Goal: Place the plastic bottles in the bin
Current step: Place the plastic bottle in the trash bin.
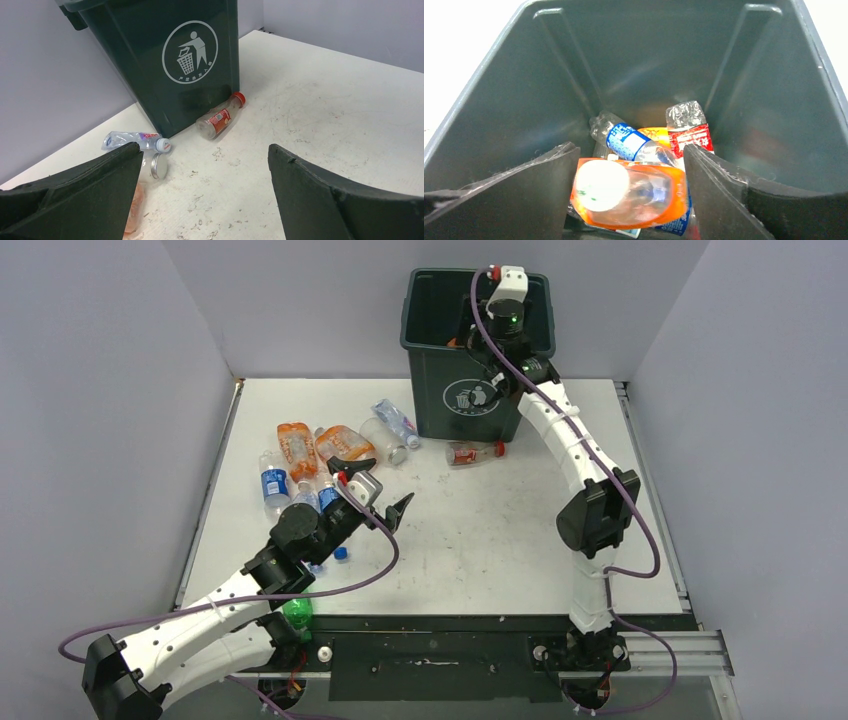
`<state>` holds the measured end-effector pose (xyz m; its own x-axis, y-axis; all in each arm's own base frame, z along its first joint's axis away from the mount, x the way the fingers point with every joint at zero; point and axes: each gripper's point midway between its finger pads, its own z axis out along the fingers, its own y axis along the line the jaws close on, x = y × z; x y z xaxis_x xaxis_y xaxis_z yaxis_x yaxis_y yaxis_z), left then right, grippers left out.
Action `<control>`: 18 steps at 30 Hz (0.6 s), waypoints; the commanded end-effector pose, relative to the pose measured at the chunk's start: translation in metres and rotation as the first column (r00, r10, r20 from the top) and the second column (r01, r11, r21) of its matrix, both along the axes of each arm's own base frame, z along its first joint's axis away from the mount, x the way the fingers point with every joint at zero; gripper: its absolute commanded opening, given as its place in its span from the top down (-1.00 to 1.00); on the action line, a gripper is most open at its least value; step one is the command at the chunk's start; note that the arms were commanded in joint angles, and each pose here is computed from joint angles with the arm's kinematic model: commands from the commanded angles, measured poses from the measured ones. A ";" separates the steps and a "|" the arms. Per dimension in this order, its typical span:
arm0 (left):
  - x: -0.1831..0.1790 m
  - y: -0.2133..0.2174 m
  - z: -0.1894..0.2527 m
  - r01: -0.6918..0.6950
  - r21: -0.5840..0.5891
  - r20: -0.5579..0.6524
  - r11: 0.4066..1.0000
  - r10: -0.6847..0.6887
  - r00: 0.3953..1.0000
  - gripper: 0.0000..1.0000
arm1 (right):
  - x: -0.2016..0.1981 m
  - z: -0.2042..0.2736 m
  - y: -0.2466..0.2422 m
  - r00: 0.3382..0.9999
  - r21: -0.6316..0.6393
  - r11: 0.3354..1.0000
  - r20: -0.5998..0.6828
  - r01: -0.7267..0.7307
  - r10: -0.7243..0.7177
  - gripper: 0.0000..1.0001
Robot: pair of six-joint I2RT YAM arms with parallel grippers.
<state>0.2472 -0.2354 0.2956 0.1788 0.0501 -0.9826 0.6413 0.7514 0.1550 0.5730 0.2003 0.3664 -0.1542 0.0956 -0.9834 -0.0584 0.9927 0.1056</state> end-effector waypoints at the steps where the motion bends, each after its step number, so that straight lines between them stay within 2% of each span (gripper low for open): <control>1: 0.000 0.001 0.021 0.001 -0.050 0.040 0.999 0.001 0.999 -0.93 | -0.014 0.049 0.003 0.996 0.107 0.993 0.086 -0.046 0.037 -0.66; 4: 0.001 0.001 0.022 0.000 -0.051 0.041 0.999 0.002 0.999 -0.92 | -0.027 0.090 0.004 0.984 0.159 0.984 0.169 -0.077 0.050 -0.79; 10: 0.002 0.003 0.023 -0.010 -0.062 0.040 0.998 0.013 0.999 -0.92 | -0.077 0.165 0.010 0.945 0.229 0.962 0.319 -0.149 0.070 -0.84; 13: 0.003 0.003 0.022 -0.013 -0.063 0.037 0.998 0.015 0.999 -0.92 | -0.113 0.179 0.017 0.928 0.212 0.965 0.366 -0.157 0.070 -0.83; 18: 0.003 0.002 0.019 -0.010 -0.058 0.029 0.998 0.012 1.000 -0.92 | -0.152 0.160 0.017 0.922 0.238 0.948 0.369 -0.211 0.113 -0.81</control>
<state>0.2491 -0.2337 0.2953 0.1747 0.0483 -0.9834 0.6360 0.7570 0.1502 0.4576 0.2340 0.4876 0.0430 0.2744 -0.9607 -0.2556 0.9326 0.2549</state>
